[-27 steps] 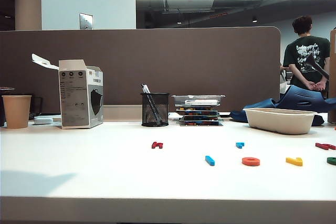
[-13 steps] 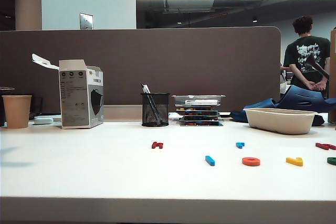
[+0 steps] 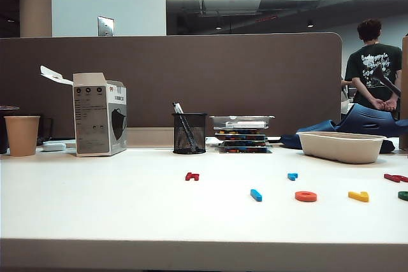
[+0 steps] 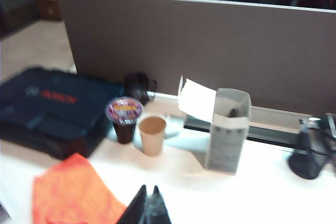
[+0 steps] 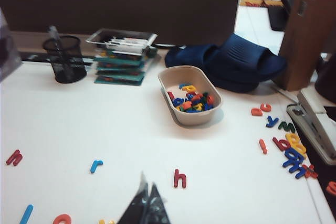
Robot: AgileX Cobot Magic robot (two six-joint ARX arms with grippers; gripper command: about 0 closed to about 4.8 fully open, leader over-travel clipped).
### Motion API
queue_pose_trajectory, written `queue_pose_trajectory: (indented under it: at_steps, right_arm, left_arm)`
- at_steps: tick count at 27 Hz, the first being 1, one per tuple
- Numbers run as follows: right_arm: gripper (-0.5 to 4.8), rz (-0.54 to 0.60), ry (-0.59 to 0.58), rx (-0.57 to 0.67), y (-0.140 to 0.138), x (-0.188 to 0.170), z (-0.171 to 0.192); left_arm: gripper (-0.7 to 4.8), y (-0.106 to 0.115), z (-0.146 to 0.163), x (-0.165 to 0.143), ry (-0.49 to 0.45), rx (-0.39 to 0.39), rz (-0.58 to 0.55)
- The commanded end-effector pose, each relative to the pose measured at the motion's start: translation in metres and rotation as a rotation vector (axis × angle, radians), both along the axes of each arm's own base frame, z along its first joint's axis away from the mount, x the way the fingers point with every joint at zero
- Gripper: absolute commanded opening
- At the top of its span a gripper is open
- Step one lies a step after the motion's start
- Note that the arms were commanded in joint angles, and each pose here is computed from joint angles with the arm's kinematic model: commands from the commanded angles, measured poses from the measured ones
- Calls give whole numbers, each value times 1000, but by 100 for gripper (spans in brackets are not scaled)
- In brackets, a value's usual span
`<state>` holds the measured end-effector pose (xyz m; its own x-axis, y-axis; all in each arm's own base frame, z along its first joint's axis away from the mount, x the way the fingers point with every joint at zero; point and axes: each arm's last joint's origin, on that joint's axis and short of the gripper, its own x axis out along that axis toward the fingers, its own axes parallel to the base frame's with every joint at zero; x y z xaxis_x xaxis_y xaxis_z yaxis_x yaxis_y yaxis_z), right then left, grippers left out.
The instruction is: Select the appropriate letters from the row of letter magnets placed on the table to arrange into the word "love".
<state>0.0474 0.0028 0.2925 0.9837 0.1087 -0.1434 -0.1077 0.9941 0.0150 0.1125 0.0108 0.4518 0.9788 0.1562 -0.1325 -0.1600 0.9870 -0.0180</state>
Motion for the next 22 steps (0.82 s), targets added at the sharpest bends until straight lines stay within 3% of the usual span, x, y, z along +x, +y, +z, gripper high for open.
queue_pose_trajectory:
  at_steps: [1,5,11,13,17,22]
  right_arm:
    - [-6,11,-44,4,1,-1,-3]
    - [-6,20,-124,12,1,5,-23]
    - [-6,38,-98,60,1,23,-56]
    - [-6,33,-118,62,1,27,-63]
    - [-6,31,-147,57,1,32,-80]
    - [-6,34,-119,27,1,40,-101]
  left_arm:
    - [-5,-3,-12,-22,-23,2,-34]
    - [-5,-8,-59,-77,-92,-68,-77]
    - [-5,-10,-112,-118,-236,-57,-98]
    - [-5,-11,-128,-120,-256,-55,-109]
    - [-5,-12,-147,-99,-183,-82,-165]
    - [-5,-11,-166,-77,-227,-79,-185]
